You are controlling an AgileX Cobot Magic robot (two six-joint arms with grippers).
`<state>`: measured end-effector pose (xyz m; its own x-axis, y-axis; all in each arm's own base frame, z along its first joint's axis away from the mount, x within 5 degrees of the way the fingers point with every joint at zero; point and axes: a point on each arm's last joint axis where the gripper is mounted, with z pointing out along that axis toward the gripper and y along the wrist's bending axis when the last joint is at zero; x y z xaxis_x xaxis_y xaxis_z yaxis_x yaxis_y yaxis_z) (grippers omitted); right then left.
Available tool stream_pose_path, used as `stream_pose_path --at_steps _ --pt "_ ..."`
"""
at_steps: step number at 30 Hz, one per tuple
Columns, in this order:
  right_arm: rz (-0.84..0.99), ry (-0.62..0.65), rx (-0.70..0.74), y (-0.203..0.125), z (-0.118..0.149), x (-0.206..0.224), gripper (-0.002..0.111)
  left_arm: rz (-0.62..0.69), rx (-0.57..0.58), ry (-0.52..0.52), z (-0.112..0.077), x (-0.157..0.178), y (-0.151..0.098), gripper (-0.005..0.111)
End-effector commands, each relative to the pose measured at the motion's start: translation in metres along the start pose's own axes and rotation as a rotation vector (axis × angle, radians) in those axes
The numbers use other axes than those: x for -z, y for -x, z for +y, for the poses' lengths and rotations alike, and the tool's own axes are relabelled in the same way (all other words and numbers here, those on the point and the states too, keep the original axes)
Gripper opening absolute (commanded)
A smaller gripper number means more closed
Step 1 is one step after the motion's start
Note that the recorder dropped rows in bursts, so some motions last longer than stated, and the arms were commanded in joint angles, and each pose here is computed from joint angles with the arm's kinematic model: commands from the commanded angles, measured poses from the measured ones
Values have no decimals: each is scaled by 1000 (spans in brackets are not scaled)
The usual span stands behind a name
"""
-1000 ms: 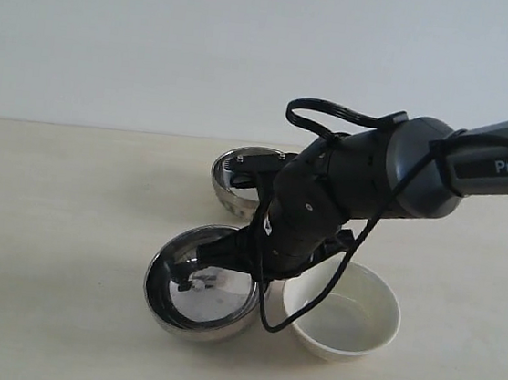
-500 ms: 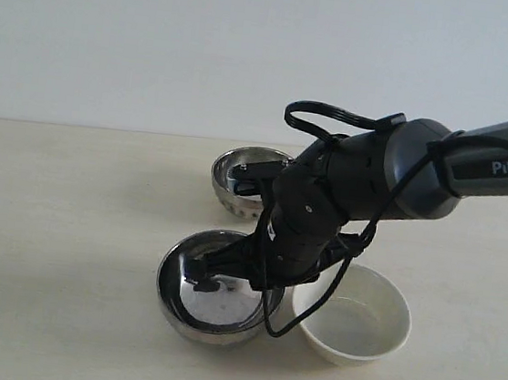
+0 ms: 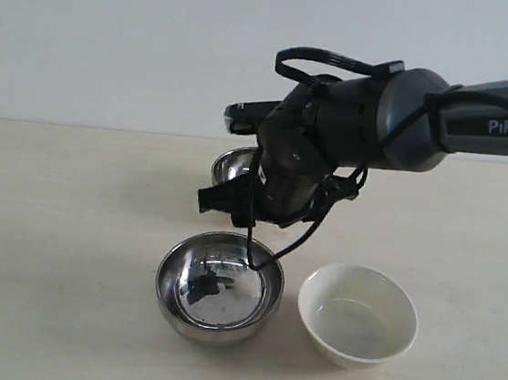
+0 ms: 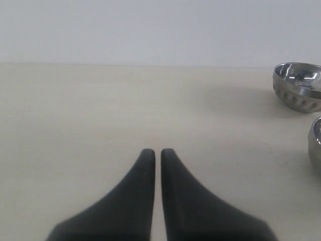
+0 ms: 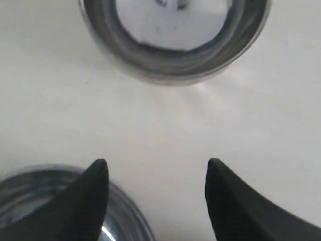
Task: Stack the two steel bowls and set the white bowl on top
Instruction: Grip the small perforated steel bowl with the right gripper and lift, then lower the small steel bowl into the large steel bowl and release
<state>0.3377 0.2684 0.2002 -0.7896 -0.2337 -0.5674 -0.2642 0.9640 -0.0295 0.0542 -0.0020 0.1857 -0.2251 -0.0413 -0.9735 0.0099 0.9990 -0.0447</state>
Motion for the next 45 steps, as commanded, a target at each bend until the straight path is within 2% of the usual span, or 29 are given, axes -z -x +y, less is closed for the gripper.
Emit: stream_pose_path --at_steps 1,8,12,18,22,25,30,31,37,45 --pt "-89 -76 -152 22 -23 4 51 -7 4 -5 0 0 0 4" --pt "-108 14 -371 31 -60 -31 51 -7 4 -5 0 0 0 4" --pt "-133 56 -408 31 -68 -52 51 -7 4 -5 0 0 0 4" --pt "-186 175 -430 25 -57 -85 51 -7 4 -5 0 0 0 4" --pt "-158 176 -469 17 -55 -100 51 -7 4 -5 0 0 0 4" --pt "-145 169 -470 14 -55 -104 43 -7 4 -5 0 0 0 4" --pt "-148 169 -444 14 -53 -103 4 -7 4 -5 0 0 0 4" --pt "-152 171 -441 15 -53 -101 0 -7 4 -5 0 0 0 4" --pt "-171 158 -390 23 -53 -83 0 -7 4 -5 0 0 0 4" --pt "-225 148 -290 45 -45 -19 0 -7 4 -5 0 0 0 4"
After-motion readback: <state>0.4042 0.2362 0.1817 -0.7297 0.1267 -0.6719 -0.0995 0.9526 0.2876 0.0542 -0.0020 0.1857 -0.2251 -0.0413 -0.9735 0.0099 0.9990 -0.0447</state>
